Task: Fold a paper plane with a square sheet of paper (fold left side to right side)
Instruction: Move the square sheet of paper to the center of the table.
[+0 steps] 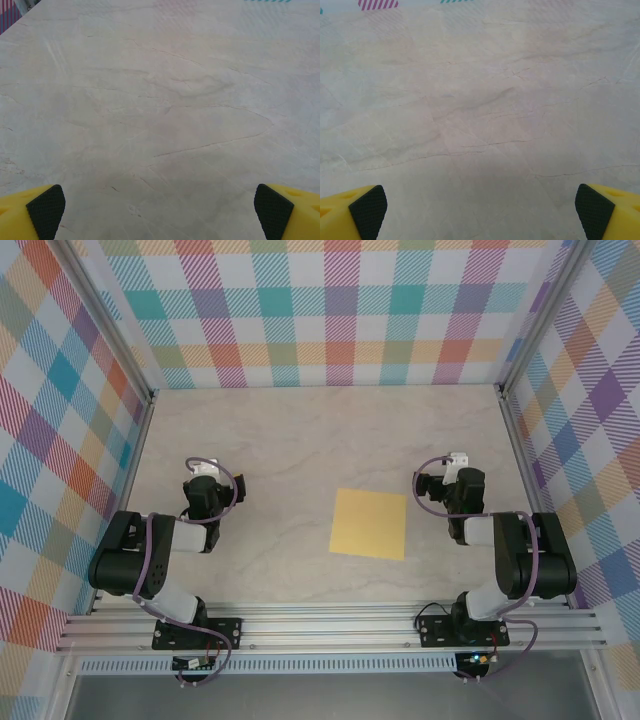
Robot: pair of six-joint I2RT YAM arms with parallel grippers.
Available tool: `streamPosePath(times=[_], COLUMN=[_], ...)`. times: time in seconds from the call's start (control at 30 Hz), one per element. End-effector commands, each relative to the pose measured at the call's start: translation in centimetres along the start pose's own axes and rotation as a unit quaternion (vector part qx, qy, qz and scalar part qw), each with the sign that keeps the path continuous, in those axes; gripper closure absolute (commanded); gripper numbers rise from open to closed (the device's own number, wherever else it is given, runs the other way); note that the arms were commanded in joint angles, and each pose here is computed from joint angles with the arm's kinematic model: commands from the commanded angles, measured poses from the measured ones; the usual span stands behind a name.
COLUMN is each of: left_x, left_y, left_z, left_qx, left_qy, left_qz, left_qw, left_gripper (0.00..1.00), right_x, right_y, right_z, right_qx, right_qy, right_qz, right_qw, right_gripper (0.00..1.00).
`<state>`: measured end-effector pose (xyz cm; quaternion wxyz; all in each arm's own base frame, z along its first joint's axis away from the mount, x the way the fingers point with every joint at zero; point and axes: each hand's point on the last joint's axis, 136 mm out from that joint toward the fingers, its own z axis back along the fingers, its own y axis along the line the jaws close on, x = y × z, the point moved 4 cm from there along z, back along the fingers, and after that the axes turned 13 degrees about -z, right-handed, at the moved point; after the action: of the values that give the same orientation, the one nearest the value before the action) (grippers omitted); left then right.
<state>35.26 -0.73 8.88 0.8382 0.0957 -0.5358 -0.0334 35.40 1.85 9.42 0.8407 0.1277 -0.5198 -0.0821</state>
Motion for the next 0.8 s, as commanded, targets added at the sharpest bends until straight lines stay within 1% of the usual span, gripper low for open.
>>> streamPosePath(times=[0.0,0.5,0.57,0.6,0.67,0.7,0.77], left_x=[0.9,1.2,2.3,3.3,5.4,6.8,9.3], left_y=[0.3,0.2,-0.1,0.1,-0.1,-0.5,-2.8], left_z=[-0.3,-0.2,0.2,0.6,1.8,2.5,3.7], left_qx=[0.0,-0.007,-0.023,-0.026,-0.05,-0.075,-0.145], left_qy=[-0.012,-0.016,-0.009,0.004,0.025,0.025,0.017], left_qz=[0.008,0.005,-0.003,-0.002,0.016,0.038,0.057], left_qw=[1.0,1.0,1.0,1.0,0.998,0.996,0.988], left_gripper=[0.0,0.0,0.0,0.0,0.0,0.0,0.0], right_x=[1.3,1.4,2.3,3.0,4.3,5.2,6.6], right_y=[0.5,0.5,0.5,0.7,1.5,2.0,3.0], right_z=[-0.1,-0.1,0.2,0.7,2.3,3.3,5.5], right_qx=[0.013,0.013,0.001,-0.006,-0.003,0.0,0.006], right_qy=[-0.021,-0.023,-0.018,-0.003,0.02,0.024,0.031], right_qz=[0.006,0.005,-0.001,-0.007,-0.016,-0.028,-0.055], right_qw=[1.0,1.0,1.0,1.0,1.0,0.999,0.998], right_gripper=[0.0,0.0,0.0,0.0,0.0,0.0,0.0])
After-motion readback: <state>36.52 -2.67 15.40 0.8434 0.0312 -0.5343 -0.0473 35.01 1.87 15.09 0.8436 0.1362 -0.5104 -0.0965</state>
